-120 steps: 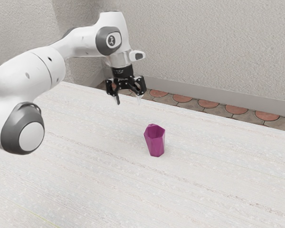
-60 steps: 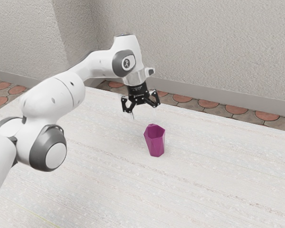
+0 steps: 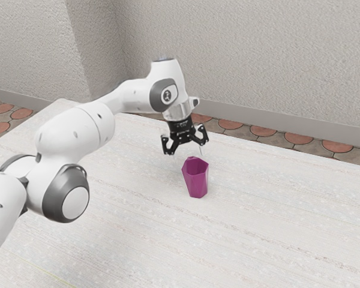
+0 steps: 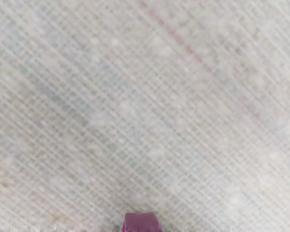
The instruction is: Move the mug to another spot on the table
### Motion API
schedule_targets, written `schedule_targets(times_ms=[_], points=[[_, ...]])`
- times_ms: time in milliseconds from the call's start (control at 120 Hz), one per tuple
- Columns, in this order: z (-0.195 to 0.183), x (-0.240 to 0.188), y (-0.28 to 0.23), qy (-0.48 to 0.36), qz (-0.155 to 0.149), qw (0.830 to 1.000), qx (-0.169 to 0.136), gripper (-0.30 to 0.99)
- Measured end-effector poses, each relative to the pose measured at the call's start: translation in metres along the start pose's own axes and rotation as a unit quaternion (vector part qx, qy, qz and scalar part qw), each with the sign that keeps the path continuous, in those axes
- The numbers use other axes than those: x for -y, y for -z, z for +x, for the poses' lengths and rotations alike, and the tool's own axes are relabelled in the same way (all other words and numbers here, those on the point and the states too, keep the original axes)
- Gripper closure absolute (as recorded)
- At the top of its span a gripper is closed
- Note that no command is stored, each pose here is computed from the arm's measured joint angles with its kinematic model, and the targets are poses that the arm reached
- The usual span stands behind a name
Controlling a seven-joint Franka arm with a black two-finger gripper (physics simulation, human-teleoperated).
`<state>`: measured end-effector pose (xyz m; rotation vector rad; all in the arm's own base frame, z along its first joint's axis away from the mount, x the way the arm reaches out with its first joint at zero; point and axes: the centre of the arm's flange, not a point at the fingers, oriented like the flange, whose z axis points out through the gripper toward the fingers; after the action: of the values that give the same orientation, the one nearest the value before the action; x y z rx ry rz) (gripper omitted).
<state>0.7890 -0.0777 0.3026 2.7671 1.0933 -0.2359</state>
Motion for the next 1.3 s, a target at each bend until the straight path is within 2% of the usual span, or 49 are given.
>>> schedule_targets(times_ms=[442, 642, 875, 1175, 1300], points=[[-0.004, 0.003, -0.024, 0.056, 0.023, 0.998, 0.031, 0.03], [-0.004, 0.003, -0.025, 0.063, 0.025, 0.997, 0.031, 0.15], [-0.006, 0.001, -0.024, 0.058, 0.031, 0.998, 0.021, 0.25], [-0.015, -0.014, -0.007, 0.032, 0.016, 0.999, -0.018, 0.25], [-0.022, -0.014, -0.009, 0.021, 0.028, 0.999, -0.007, 0.25]])
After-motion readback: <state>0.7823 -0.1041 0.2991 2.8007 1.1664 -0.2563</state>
